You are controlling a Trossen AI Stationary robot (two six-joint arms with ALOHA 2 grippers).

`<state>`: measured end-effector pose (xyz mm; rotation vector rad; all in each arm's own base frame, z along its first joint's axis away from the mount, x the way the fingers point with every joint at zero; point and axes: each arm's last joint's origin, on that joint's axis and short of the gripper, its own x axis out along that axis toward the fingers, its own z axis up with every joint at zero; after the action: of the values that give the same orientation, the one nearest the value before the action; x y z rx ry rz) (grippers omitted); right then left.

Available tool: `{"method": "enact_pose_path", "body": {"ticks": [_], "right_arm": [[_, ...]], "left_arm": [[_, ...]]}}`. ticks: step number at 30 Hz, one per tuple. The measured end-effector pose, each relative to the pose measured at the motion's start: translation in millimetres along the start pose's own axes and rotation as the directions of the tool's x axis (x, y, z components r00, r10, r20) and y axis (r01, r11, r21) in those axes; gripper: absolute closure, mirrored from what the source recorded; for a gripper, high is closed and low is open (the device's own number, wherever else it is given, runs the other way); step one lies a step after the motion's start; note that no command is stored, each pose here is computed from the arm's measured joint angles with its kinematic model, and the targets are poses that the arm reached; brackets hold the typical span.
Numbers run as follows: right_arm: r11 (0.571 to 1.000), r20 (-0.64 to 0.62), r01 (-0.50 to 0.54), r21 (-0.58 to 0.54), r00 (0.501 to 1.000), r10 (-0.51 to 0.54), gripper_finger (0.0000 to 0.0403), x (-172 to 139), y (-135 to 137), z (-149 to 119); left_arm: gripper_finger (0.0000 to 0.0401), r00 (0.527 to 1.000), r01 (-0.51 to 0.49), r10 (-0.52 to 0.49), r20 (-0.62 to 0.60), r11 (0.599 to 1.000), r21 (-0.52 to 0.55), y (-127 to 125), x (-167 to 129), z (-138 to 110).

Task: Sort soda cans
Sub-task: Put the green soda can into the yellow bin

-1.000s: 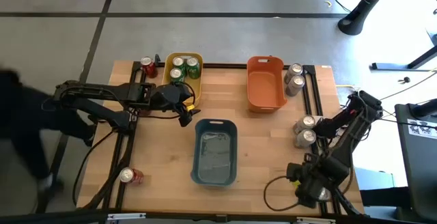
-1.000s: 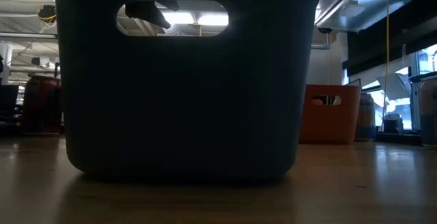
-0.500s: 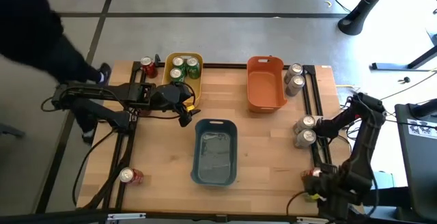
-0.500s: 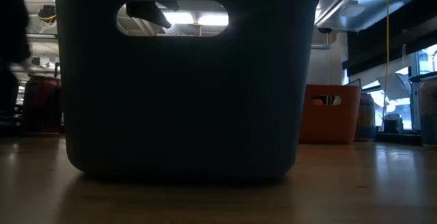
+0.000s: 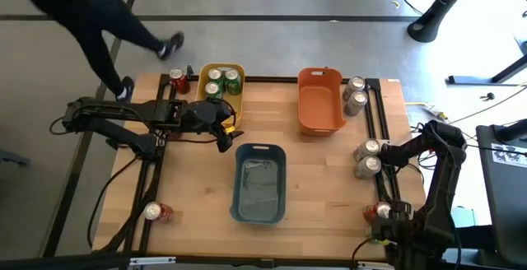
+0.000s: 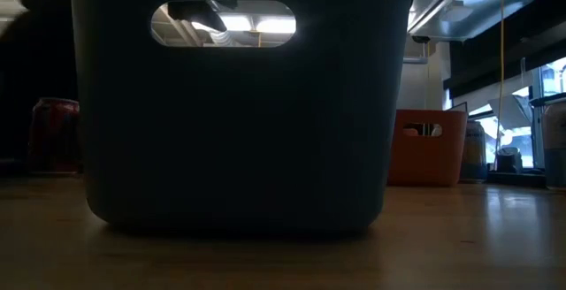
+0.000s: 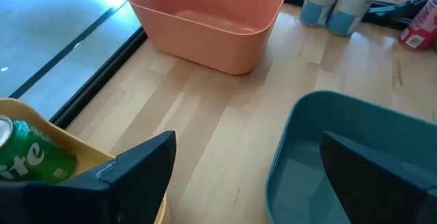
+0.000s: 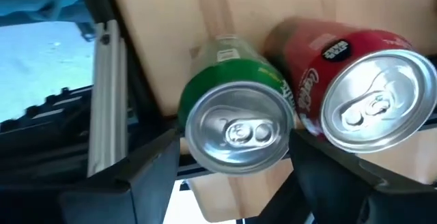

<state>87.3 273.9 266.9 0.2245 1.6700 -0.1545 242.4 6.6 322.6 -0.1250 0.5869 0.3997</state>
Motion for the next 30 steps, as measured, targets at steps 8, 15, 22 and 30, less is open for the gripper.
{"method": "enact_pose_path", "body": {"ticks": [8, 15, 22, 30], "right_arm": [[1.000, 0.002, -0.008, 0.002, 1.000, 0.008, 0.0128, 0.2, 0.9, 0.2], [1.000, 0.030, -0.016, -0.005, 0.999, 0.017, 0.0128, 0.2, 1.9, 1.2], [0.999, 0.037, -0.014, -0.036, 0.999, 0.016, 0.0090, 0.2, 1.9, 1.4], [0.999, 0.048, -0.016, -0.031, 0.999, 0.017, 0.0014, 0.1, 2.1, 1.8]], "left_arm": [[0.0054, 1.000, 0.000, 0.000, -0.001, 1.000, -0.002, 0.0, 0.0, -0.1], [0.0054, 1.000, -0.001, 0.001, -0.002, 1.000, -0.002, 0.1, 0.0, -0.2], [0.0054, 1.000, -0.001, 0.001, -0.002, 1.000, -0.004, 0.1, 0.0, -0.2], [0.0054, 1.000, -0.001, 0.001, -0.002, 1.000, -0.006, 0.1, 0.0, -0.2]]}}
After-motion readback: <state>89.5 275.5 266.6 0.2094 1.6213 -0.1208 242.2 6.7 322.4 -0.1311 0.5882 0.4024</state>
